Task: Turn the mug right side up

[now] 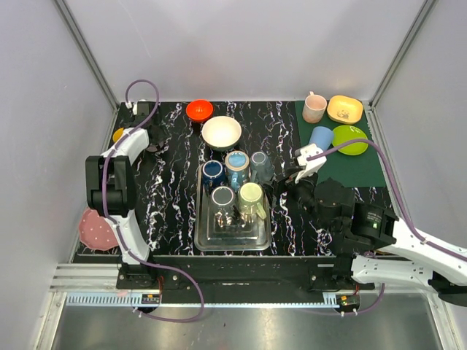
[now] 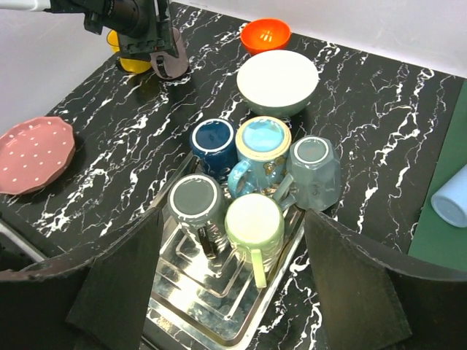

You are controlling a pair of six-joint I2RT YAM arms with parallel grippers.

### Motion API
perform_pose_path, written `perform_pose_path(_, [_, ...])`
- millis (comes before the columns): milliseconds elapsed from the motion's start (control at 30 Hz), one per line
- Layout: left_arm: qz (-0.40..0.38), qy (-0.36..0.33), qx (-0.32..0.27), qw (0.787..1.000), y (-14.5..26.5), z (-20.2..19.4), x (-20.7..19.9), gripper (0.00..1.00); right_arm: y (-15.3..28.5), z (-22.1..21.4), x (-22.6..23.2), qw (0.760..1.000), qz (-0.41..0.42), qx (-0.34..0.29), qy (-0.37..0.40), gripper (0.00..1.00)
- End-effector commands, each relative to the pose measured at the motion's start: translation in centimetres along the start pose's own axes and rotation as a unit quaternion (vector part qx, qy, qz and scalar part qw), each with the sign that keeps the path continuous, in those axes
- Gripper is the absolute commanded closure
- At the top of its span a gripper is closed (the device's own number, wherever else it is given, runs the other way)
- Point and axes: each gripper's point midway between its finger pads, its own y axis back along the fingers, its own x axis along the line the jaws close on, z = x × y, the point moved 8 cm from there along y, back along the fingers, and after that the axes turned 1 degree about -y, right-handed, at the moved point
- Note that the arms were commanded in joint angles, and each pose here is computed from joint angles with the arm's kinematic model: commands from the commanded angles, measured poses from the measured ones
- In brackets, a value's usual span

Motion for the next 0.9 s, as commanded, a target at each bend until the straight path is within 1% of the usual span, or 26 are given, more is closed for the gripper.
perform_pose_path(0, [0.006,0.000,-0.040,0.999,-0.4,2.6,-0.4,0.35,-0.1,0.1,-0.8,0.999,-0.032,-0.012,0.011,0.17])
perform_pose_path(133, [0.011,0.001,-0.029,1.000,-1.4,2.4,-0.6,0.41,-0.3,-0.1,-0.8,0.999,-0.038,-0.010,0.014,0.17])
perform_pose_path(267, [0.012,-0.001,-0.022,1.000,-1.9,1.9,-0.6,0.52,-0.5,-0.4,-0.8,0.999,-0.042,-0.006,0.014,0.17])
perform_pose_path(300, [0.020,0.005,-0.020,1.000,-2.3,2.1,0.3,0.53,-0.5,-0.4,-0.8,0.999,-0.042,-0.007,0.013,0.17])
perform_pose_path(333, [0.021,0.003,-0.017,1.000,-2.5,2.0,0.4,0.55,-0.5,-0.5,-0.8,0.999,-0.041,-0.005,0.013,0.17])
perform_pose_path(467, [0.023,0.010,-0.013,1.000,-2.8,1.8,1.1,0.67,-0.5,-0.5,-0.8,0.999,-0.043,-0.006,0.011,0.17])
perform_pose_path(500, [0.021,0.010,-0.011,1.000,-2.8,1.6,1.1,0.74,-0.6,-0.6,-0.8,0.999,-0.045,-0.004,0.012,0.17])
perform_pose_path(567, [0.020,0.013,-0.010,1.000,-2.8,1.7,1.4,0.84,-0.7,-0.5,-0.7,0.999,-0.044,-0.004,0.010,0.17])
perform_pose_path(600, [0.014,0.015,-0.010,1.000,-2.5,1.7,1.4,1.00,-0.8,-0.6,-0.7,0.999,-0.044,-0.003,0.010,0.17])
perform_pose_path(667, [0.011,0.021,-0.016,1.000,-2.0,2.0,1.5,1.00,-0.9,-0.6,-0.5,0.999,-0.042,-0.002,0.008,0.17])
perform_pose_path(767, [-0.021,0.034,-0.036,0.999,0.6,3.0,1.1,1.00,-1.3,-0.8,-0.1,0.999,-0.037,0.000,0.004,0.17])
perform_pose_path(800, [-0.046,0.041,-0.050,0.997,2.6,3.6,0.9,1.00,-1.7,-1.1,0.1,0.999,-0.037,0.004,0.006,0.17])
perform_pose_path(867, [-0.075,0.059,-0.062,0.994,5.0,3.9,0.5,1.00,-2.1,-1.0,0.5,1.000,-0.031,0.000,-0.003,0.17])
